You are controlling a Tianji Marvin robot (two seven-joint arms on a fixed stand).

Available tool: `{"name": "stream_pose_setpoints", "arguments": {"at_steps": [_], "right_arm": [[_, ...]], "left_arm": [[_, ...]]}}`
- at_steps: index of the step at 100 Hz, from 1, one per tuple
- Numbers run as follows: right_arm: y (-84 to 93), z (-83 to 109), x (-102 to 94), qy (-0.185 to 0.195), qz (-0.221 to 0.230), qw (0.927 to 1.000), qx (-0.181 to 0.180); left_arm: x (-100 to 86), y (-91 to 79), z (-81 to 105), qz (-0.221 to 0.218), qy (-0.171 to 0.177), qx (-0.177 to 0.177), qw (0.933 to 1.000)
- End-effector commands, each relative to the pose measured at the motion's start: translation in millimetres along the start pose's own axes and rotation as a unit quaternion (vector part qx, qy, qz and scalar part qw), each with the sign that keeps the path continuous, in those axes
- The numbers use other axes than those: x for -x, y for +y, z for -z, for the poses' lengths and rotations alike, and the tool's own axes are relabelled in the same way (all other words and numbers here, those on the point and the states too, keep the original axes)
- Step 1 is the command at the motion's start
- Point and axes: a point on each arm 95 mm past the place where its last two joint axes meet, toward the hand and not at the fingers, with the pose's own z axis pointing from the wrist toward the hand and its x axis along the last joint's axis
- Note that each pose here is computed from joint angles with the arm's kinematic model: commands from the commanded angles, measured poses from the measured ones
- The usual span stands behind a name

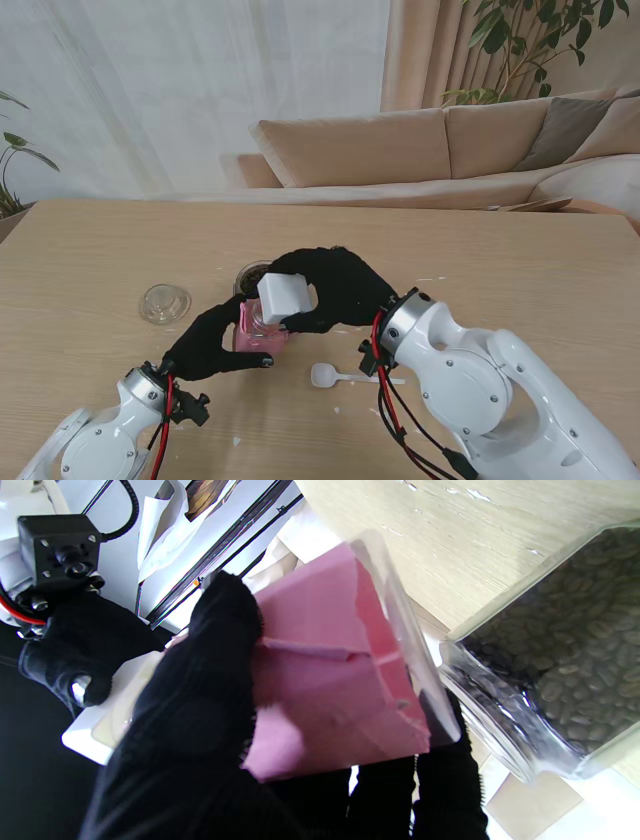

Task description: Portion coffee beans from the glass jar into the coffee jar

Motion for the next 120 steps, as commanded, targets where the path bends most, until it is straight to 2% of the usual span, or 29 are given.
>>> {"name": "stream_pose_setpoints", "arguments": {"at_steps": [1,22,43,57,74,100,120], "right_arm": [[1.4,9.0,-3.4,-0.01,0.003,0.9999,0.003],[8.3,45.4,13.0,-0.086,0.047,0.9951,0.007],[9.5,81.8,45.7,-0.183,0.089,0.979,0.001],[8.9,99.9,70.5,-0.24,0.105,0.965,-0.005],[1.6,118.8,105.3,-0.306,0.129,0.943,-0.025],[-23.5,142.6,156.8,-0.388,0.13,0.9102,-0.061],[-45.5,153.7,185.2,-0.428,0.132,0.8909,-0.075]], "left_arm": [[-2.1,2.5,1.5,0.004,0.001,0.005,1.0],[-0.8,1.7,5.9,0.012,0.003,0.002,0.9999],[-0.4,2.7,8.7,0.016,0.005,0.004,0.9998],[-0.1,3.4,10.1,0.019,0.005,0.006,0.9998],[-0.1,4.8,12.9,0.023,0.005,0.008,0.9997],[-0.2,7.0,17.6,0.027,0.004,0.01,0.9996],[-2.2,6.1,19.7,0.026,0.007,0.012,0.9996]]}}
